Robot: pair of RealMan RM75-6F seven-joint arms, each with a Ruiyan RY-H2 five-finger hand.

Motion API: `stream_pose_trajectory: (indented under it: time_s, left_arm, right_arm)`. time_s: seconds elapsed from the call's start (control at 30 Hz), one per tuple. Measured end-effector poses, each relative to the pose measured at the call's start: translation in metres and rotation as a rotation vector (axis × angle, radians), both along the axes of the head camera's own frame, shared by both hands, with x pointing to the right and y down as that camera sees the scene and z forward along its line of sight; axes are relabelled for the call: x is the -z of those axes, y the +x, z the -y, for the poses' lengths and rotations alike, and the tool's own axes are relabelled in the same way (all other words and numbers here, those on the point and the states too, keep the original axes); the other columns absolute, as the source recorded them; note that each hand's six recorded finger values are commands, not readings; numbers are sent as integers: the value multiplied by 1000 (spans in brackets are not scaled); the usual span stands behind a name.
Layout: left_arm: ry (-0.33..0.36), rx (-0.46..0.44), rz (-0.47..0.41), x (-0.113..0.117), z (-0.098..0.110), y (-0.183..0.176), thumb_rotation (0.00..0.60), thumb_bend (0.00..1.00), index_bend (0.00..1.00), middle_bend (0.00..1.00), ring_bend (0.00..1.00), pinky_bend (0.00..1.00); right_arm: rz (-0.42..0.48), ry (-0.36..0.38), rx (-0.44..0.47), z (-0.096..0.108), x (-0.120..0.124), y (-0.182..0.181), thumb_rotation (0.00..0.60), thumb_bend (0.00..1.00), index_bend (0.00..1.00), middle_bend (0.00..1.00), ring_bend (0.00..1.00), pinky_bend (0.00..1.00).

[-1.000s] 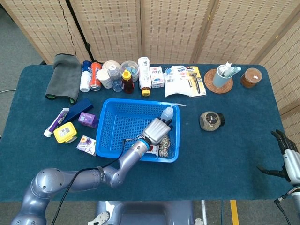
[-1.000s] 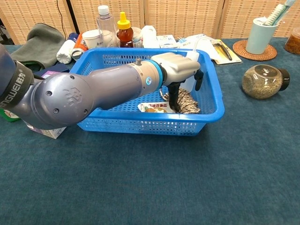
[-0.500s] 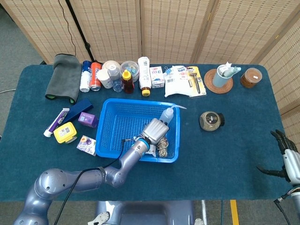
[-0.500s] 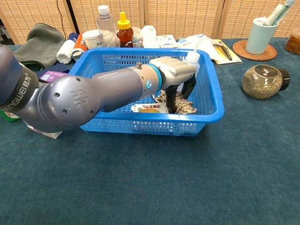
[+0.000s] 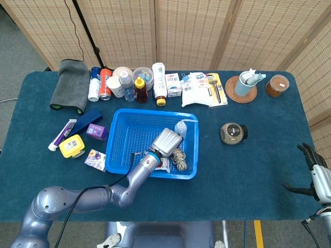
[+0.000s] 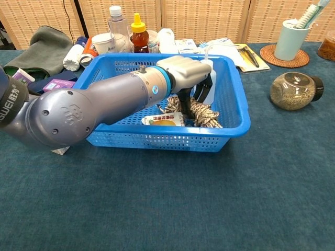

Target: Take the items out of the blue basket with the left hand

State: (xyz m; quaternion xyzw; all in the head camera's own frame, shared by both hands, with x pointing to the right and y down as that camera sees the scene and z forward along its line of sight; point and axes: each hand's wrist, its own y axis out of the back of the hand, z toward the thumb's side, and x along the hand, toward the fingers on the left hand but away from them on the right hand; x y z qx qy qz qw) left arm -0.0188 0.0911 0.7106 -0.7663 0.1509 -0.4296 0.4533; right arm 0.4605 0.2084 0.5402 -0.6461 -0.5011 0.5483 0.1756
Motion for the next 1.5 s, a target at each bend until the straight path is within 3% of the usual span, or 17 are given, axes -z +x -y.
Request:
stream_pose_trajectory:
  time_s: [0.33,0.53,0.77,0.97,1.23,1.43,1.5]
  left_arm:
    - [24,44,-59,27,14,-17,600,410,814,613,590,646]
    - [40,76,-111,57,32,-37,600,410,814,613,597,646]
    - [153,208,-161,116,82,-103,600,410,814,613,596,646]
    - [212,347,-159,142,111,-170,600,410,814,613,597,646]
    - [197,482,-81,131,117,-245,600,410,814,613,592,646]
    - [133,560,39,104,112,-290,600,410,807,613,579,643]
    - [119,582,75,94,111,-303,600,410,791,610,559,602]
  right_arm:
    - [5,1,7,-1,1,-2,600,0,0,0,0,0]
    - [8,5,14,-2,2,-5,600,0,0,0,0,0]
    - [12,3,30,-4,3,-10,600,0,0,0,0,0]
    - [14,1,39,-5,3,-12,600,0,0,0,0,0]
    - [17,0,54,-7,3,-17,600,0,0,0,0,0]
    - [17,-7,60,-8,1,-18,600,0,0,0,0,0]
    - [16,-8,62,-8,1,-19,600,0,0,0,0,0]
